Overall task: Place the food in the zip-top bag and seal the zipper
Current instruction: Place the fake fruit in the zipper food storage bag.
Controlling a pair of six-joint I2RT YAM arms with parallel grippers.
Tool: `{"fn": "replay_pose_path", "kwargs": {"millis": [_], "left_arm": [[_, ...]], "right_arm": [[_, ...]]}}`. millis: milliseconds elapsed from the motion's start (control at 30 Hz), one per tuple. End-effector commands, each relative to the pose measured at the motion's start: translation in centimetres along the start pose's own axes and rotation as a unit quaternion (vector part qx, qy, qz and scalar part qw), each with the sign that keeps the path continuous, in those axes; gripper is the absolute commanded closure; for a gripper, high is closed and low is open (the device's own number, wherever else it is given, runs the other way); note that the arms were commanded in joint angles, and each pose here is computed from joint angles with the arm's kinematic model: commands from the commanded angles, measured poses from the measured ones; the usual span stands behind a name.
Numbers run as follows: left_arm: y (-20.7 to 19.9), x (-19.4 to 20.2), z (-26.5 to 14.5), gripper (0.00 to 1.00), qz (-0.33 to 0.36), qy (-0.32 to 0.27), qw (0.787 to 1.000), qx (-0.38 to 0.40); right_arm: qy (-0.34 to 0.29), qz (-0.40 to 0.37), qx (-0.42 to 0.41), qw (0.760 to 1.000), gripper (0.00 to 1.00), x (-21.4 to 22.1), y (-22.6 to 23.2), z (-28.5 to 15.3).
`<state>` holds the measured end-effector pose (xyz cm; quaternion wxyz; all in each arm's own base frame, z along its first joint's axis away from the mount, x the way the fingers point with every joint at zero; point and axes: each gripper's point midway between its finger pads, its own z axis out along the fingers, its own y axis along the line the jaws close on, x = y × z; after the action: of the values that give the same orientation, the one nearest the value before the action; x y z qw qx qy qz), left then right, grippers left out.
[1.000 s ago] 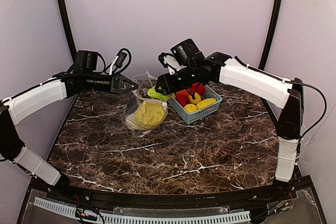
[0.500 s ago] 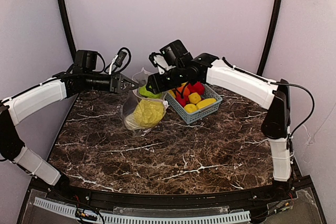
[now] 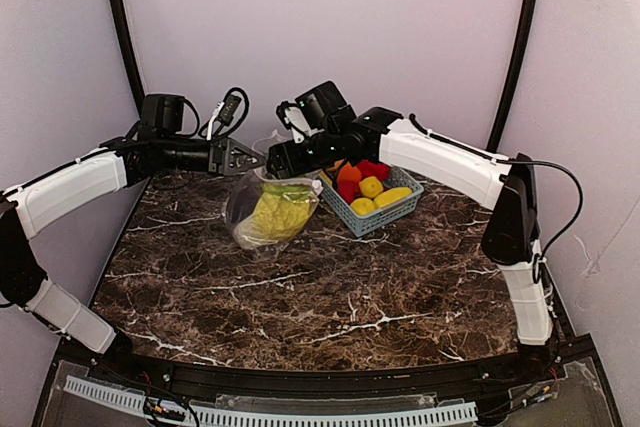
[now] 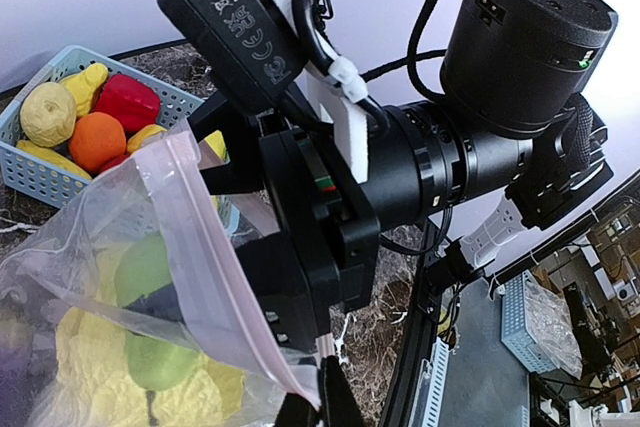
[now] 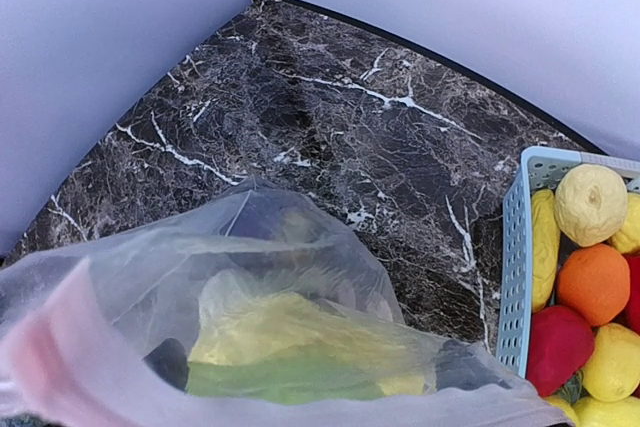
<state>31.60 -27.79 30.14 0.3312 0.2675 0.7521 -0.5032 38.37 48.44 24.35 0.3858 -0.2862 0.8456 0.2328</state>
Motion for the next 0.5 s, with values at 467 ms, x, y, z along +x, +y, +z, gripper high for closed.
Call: {"fn": "replay_pose_path", "kwargs": {"millis": [467], "left_arm": [[0.7, -0.4, -0.9, 0.99, 0.017, -0.011, 0.999, -0.04]], "right_arm": [[-0.046, 0.012, -0.013, 0.999, 0.13, -2.2, 0.5, -9.3]]}}
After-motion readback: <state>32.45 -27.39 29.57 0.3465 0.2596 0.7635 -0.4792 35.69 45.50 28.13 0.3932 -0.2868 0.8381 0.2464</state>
